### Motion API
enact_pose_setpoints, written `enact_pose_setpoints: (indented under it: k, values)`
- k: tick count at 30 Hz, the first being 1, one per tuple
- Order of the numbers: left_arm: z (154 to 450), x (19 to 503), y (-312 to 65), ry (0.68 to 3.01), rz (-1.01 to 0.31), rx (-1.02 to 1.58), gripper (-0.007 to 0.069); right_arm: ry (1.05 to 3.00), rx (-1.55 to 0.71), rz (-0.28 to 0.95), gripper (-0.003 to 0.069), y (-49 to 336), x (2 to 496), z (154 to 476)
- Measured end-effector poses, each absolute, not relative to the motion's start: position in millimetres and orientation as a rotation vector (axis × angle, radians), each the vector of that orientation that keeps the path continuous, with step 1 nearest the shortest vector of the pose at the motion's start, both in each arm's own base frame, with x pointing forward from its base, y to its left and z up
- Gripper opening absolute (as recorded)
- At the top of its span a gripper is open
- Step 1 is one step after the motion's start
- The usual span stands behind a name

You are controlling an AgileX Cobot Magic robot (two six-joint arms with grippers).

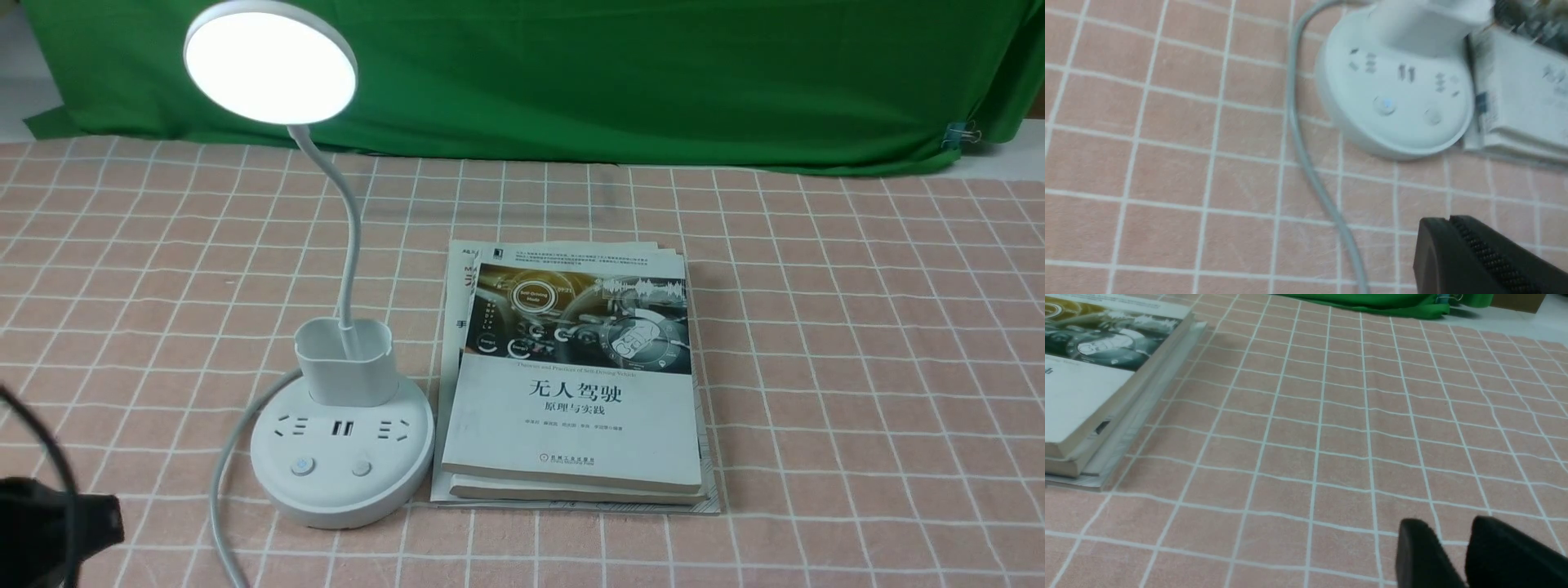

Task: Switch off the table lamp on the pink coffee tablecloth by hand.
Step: 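Press the power button on the round power strip under the lamp with the left gripper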

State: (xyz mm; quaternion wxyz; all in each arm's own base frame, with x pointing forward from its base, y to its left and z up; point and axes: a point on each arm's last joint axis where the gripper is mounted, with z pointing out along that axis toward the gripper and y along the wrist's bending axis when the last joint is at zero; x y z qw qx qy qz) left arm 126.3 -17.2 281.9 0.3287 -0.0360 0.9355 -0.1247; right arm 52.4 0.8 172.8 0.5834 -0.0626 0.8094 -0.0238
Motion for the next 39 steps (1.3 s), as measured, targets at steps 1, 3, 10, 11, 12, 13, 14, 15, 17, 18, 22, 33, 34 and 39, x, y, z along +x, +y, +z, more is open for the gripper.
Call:
enact_pose_setpoints:
  k: [1,3,10,11,12,13,14,15,17,18,22,33,34,39]
  values:
    - [284,136,-17,2.485,-0.311,-0.067,0.0,1.889,-0.146,-0.056,0.0242,1,52,173]
    - [282,149,-16,2.544,-0.304,-0.049,0.0,1.889,-0.146,-0.056,0.0242,1,52,173]
    - [264,216,-61,2.761,-0.313,0.305,-0.0008,1.889,-0.146,-0.056,0.0242,1,52,173]
    - [264,218,-61,2.765,-0.312,0.305,-0.0008,1.889,-0.146,-0.056,0.0242,1,52,173]
    - [261,223,-74,2.782,-0.315,0.369,-0.0008,1.889,-0.146,-0.056,0.0242,1,52,173]
    - [256,230,-84,2.808,-0.323,0.414,-0.0008,1.889,-0.146,-0.056,0.0242,1,52,173]
    - [255,230,-86,2.81,-0.324,0.422,-0.0008,1.889,-0.146,-0.056,0.0242,1,52,173]
    - [251,237,-96,2.827,-0.329,0.466,-0.0008,1.889,-0.146,-0.056,0.0242,1,52,173]
    - [245,246,-108,2.853,-0.331,0.509,-0.0008,1.889,-0.146,-0.056,0.0242,1,52,173]
    - [242,251,-111,2.87,-0.33,0.519,-0.0008,1.889,-0.146,-0.056,0.0242,1,52,173]
    - [231,270,-118,2.913,-0.3,0.547,-0.0008,1.889,-0.146,-0.056,0.0242,1,52,173]
    - [221,301,-126,2.91,-0.227,0.592,-0.0008,1.889,-0.146,-0.056,0.0242,1,52,173]
    - [218,302,-126,2.915,-0.225,0.592,-0.0008,1.889,-0.146,-0.056,0.0242,1,52,173]
    - [217,298,-133,2.928,-0.204,0.657,-0.0008,1.889,-0.146,-0.056,0.0242,1,52,173]
